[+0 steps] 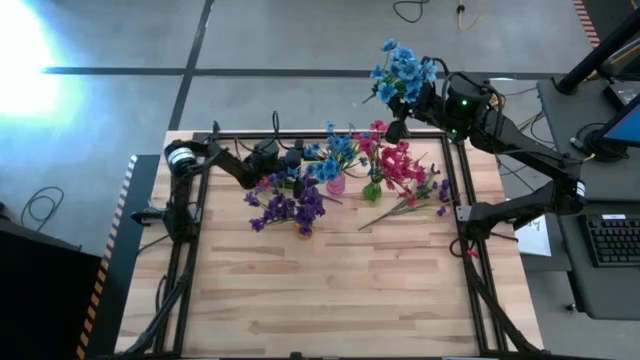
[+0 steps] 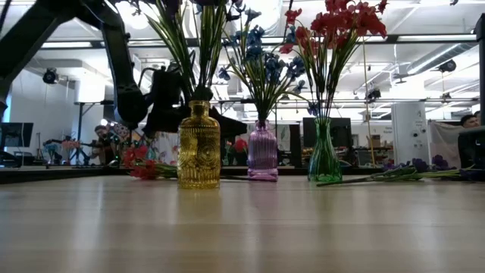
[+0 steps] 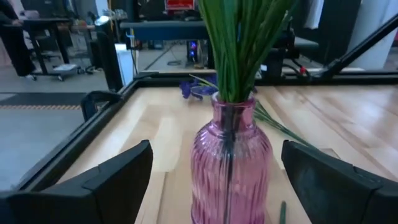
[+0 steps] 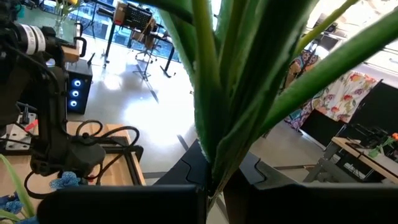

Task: Sort flowers into vase by color
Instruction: Put the blue flowers into the pink vase

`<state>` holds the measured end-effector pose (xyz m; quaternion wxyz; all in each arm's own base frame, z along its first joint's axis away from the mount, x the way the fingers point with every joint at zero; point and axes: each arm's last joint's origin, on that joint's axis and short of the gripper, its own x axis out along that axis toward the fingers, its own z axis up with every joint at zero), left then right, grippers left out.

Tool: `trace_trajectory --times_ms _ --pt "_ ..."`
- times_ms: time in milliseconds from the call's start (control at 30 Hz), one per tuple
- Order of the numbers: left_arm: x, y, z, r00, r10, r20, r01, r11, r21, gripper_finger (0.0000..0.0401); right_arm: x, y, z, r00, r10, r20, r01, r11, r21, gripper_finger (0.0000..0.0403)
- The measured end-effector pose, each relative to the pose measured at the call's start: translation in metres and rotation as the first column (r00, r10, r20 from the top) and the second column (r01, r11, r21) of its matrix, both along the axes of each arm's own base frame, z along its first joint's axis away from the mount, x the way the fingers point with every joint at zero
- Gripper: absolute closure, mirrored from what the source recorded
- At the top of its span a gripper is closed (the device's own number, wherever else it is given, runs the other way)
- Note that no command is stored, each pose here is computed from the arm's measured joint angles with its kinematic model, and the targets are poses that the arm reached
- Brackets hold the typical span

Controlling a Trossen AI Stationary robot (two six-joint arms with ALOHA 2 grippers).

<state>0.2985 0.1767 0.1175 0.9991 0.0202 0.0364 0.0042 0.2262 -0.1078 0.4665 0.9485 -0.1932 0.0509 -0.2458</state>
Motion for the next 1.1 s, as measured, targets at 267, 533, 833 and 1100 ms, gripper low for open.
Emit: trace_trajectory --times_ms 267,533,833,1100 --pt "0.001 -0.001 -0.013 1.000 -0.010 -0.004 0.010 0.998 -0.059 0.0061 0.000 0.000 0.000 1.000 0.000 -0.003 0.000 1.000 -0.008 0.0385" --pt "0.005 -0.007 -0.013 0.999 -0.042 -0.004 0.042 0.999 -0.013 0.0061 0.000 0.000 0.001 1.000 0.000 -0.004 0.000 1.000 -0.028 0.0385" --pt "0.009 -0.014 -0.014 1.000 0.005 -0.016 -0.005 1.000 -0.002 0.0061 0.000 0.000 0.001 1.000 0.000 -0.005 0.000 1.000 -0.028 0.0385" --pt "0.013 -0.018 -0.014 0.999 0.040 -0.026 -0.041 0.999 -0.021 0.0061 0.000 0.000 0.001 1.000 0.000 0.002 0.000 1.000 -0.029 0.0385"
